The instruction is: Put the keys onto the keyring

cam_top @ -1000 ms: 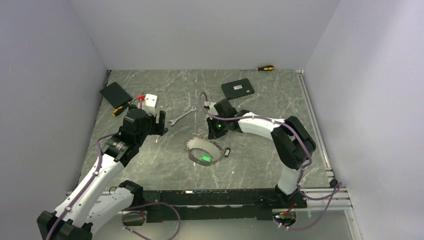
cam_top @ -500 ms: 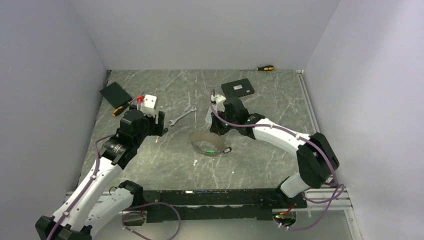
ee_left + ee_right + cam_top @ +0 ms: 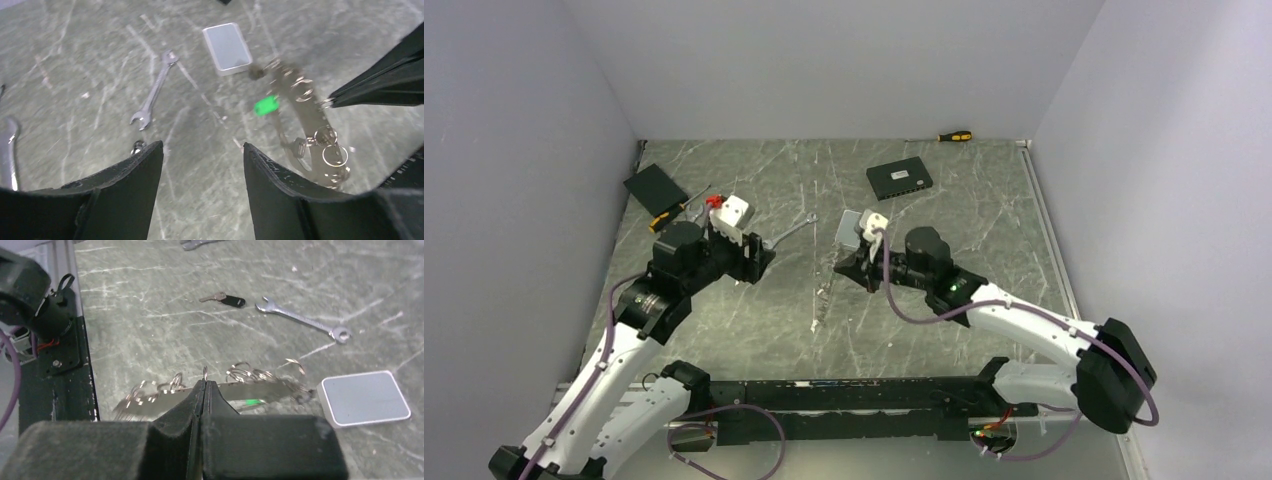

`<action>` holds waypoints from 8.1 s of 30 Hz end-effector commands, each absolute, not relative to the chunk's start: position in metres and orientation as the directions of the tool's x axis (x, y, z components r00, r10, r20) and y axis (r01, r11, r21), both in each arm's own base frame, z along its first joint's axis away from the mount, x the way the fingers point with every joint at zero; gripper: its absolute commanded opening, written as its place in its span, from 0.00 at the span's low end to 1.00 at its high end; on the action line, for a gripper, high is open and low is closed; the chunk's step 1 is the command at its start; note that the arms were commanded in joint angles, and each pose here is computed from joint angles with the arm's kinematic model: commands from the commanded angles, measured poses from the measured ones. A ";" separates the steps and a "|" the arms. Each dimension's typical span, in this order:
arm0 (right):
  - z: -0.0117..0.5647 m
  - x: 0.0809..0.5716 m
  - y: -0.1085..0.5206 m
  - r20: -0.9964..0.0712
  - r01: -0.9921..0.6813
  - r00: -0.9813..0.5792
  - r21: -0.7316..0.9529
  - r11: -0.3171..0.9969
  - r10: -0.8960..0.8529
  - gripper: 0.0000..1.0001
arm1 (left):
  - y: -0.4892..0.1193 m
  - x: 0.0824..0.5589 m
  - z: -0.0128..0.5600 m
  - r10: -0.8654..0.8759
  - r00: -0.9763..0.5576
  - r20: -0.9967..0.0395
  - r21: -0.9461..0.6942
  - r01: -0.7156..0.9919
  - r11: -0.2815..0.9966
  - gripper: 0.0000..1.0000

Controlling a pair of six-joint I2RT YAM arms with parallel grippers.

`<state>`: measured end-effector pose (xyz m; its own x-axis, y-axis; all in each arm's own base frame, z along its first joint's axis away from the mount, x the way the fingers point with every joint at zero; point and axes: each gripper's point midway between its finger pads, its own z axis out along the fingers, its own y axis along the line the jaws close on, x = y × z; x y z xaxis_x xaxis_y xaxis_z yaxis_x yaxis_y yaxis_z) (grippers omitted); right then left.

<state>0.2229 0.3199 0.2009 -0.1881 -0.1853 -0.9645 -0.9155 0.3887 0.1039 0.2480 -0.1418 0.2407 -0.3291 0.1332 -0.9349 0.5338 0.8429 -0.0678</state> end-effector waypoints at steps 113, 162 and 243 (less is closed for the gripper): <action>0.162 0.233 0.407 -0.922 -0.851 -0.363 0.269 0.451 -0.135 0.51 | -0.105 0.255 0.267 0.186 -0.085 -0.979 0.136 0.411 0.901 0.77; 0.022 0.188 0.492 -0.746 -0.928 -0.316 0.114 0.355 -0.586 0.23 | -0.042 0.254 0.282 0.175 -0.066 -0.982 0.169 0.086 0.982 0.84; 0.307 0.132 0.339 -0.981 -0.986 0.156 -0.162 -0.047 0.112 0.00 | -0.224 0.120 0.294 -0.016 0.098 -0.995 0.097 0.994 0.042 0.49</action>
